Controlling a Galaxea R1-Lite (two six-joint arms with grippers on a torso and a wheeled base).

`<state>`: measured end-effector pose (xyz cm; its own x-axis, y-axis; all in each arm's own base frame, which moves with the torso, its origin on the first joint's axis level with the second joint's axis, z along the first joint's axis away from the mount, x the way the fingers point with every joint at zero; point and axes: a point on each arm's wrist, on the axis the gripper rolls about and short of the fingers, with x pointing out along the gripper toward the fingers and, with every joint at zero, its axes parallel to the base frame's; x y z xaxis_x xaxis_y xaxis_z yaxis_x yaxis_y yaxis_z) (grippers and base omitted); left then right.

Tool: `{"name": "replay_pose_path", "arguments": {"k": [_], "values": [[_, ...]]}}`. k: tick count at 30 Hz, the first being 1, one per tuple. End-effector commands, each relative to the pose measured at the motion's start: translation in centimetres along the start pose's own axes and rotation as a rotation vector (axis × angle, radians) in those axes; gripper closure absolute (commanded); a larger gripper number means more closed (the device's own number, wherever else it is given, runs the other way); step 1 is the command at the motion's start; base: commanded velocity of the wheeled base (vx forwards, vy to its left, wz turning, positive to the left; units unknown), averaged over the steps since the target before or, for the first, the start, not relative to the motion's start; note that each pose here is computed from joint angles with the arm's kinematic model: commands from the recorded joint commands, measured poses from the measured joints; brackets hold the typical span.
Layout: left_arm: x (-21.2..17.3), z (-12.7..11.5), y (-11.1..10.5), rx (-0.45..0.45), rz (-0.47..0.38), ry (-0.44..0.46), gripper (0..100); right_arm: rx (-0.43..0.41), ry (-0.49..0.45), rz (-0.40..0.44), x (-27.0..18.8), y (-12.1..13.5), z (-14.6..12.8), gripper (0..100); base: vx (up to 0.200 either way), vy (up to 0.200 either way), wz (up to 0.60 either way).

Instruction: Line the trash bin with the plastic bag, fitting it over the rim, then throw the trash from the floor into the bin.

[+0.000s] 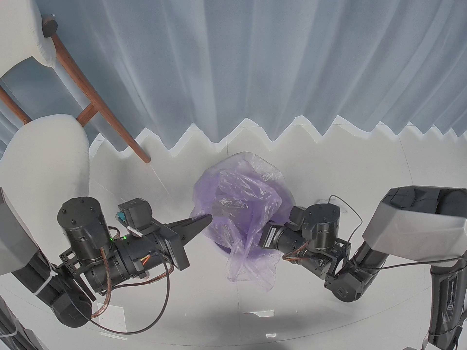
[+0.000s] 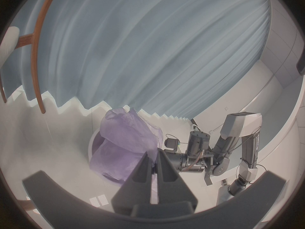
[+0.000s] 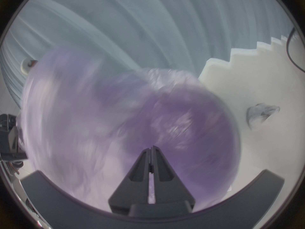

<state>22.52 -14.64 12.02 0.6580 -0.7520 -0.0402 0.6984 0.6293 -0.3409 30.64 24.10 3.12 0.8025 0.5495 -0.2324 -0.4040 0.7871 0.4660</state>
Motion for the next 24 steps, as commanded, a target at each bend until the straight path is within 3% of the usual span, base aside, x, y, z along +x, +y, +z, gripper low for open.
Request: {"name": "replay_pose_path", "arguments": {"k": [1,6,9,10,14,18,24], "values": [[0.6,-1.0,0.8,-0.01,0.019,0.031,100,0.001,-0.087,-0.035,-1.5,-1.2,3.7,100,0.0,0.0,0.0],[0.7,-0.9,0.6,-0.008,0.013,0.026,100,-0.051,-0.161,-0.066,-6.7,-1.3,8.2,100,0.0,0.0,0.0],[0.7,-0.8,0.6,-0.007,0.012,0.023,100,-0.062,-0.139,-0.063,-9.2,-0.6,8.4,100,0.0,0.0,0.0],[0.7,-0.8,0.6,-0.006,0.011,0.022,100,-0.066,-0.12,-0.038,-10.2,0.1,7.9,0,0.0,0.0,0.0],[0.7,-0.7,0.6,-0.005,0.01,0.019,100,-0.078,-0.053,0.025,-12.1,1.9,5.9,0,0.0,0.0,0.0],[0.9,-0.4,0.6,-0.001,0.007,0.006,100,-0.11,0.074,0.081,-13.4,3.7,2.4,0,0.0,0.0,0.0],[0.7,-0.3,0.5,0.0,0.005,0.0,100,-0.135,0.148,0.05,-11.3,4.1,-0.6,0,0.0,0.0,0.0]]}}
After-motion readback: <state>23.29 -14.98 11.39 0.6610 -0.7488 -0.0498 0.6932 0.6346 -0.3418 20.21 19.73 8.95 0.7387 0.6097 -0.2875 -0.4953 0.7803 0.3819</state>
